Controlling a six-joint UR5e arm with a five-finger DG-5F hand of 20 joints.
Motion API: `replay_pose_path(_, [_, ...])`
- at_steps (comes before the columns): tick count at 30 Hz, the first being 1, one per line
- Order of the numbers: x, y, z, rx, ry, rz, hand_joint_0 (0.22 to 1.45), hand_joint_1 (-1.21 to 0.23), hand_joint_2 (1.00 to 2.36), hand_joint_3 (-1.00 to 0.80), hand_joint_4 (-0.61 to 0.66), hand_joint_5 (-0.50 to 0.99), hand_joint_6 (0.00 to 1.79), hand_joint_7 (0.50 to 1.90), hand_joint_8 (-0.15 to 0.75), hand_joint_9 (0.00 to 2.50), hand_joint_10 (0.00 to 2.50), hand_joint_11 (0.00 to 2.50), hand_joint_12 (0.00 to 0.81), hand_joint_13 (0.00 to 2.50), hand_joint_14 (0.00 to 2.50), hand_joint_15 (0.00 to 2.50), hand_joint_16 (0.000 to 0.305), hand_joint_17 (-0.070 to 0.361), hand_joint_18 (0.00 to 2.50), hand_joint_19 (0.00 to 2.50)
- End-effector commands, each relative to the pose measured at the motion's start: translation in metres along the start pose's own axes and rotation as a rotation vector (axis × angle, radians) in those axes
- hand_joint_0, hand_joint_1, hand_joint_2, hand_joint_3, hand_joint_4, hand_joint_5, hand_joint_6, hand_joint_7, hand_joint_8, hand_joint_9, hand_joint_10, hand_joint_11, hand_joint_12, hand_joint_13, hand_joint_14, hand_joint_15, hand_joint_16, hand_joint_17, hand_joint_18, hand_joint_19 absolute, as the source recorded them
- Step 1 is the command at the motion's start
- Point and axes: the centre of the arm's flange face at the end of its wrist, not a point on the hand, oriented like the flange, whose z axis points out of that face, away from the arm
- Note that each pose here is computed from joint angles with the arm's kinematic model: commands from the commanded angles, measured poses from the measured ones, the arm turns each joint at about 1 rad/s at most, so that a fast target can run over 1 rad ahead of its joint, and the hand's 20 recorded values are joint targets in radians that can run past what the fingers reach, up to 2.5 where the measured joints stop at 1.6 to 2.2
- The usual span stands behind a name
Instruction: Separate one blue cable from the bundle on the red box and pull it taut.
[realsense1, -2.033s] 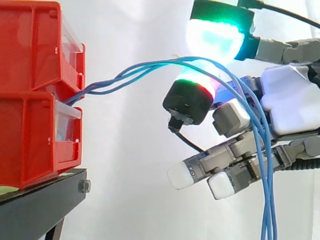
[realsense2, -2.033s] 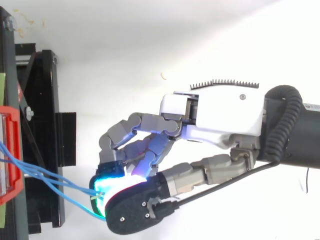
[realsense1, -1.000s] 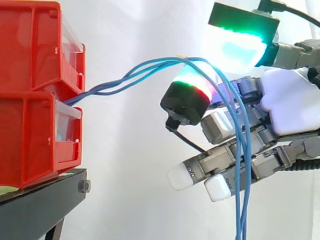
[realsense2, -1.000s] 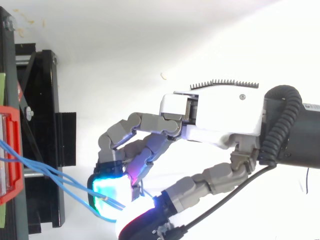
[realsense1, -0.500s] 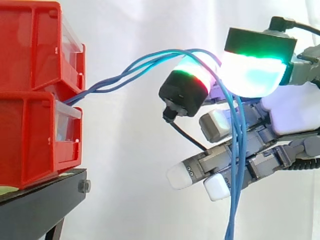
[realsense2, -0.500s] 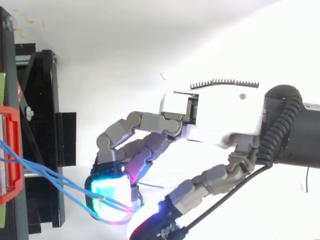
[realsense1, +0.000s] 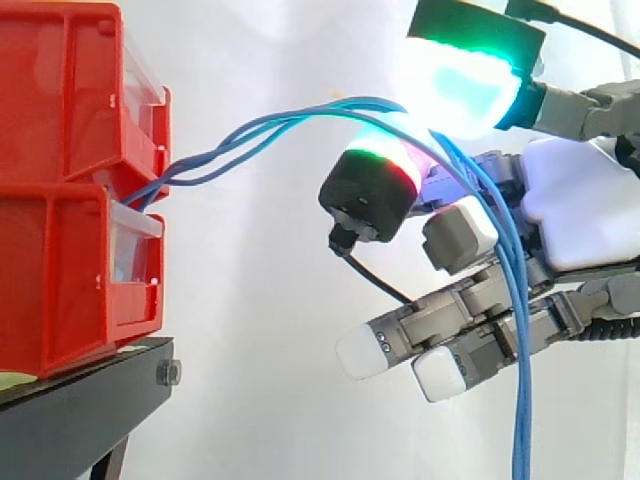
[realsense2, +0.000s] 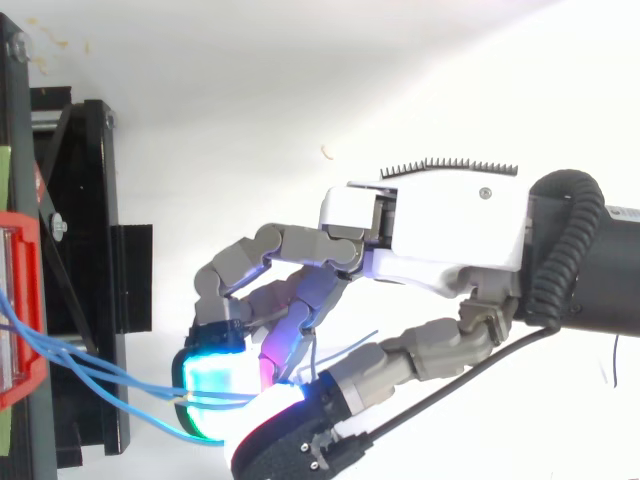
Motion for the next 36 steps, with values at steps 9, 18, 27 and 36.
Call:
replay_pose_path(9, [-0.0006,-0.0012,0.0001,0.002,-0.001,-0.001,0.65,-0.91,1.01,-0.34,0.06,-0.17,0.83,1.03,0.295,0.91,0.02,0.72,0.374,0.50,0.01,0.22,0.053,0.119,0.46,0.44])
replay_pose_path(18, [0.0002,-0.0011,0.0002,0.000,-0.002,0.000,0.51,-0.65,1.00,-0.50,0.13,-0.09,0.79,1.09,0.320,1.05,0.02,0.68,0.387,0.57,0.01,0.23,0.056,0.126,0.53,0.47])
replay_pose_path(27, [0.0006,-0.0003,0.0005,-0.002,0.000,0.001,0.53,-0.50,1.00,-0.50,0.11,-0.06,0.75,1.09,0.332,1.15,0.02,0.68,0.384,0.67,0.01,0.28,0.055,0.123,0.57,0.55])
replay_pose_path(36, [-0.0004,-0.0003,0.0005,-0.001,-0.001,0.000,0.59,-0.75,1.01,-0.30,0.09,-0.09,0.80,1.20,0.334,1.10,0.02,0.70,0.383,0.68,0.01,0.28,0.053,0.120,0.63,0.53])
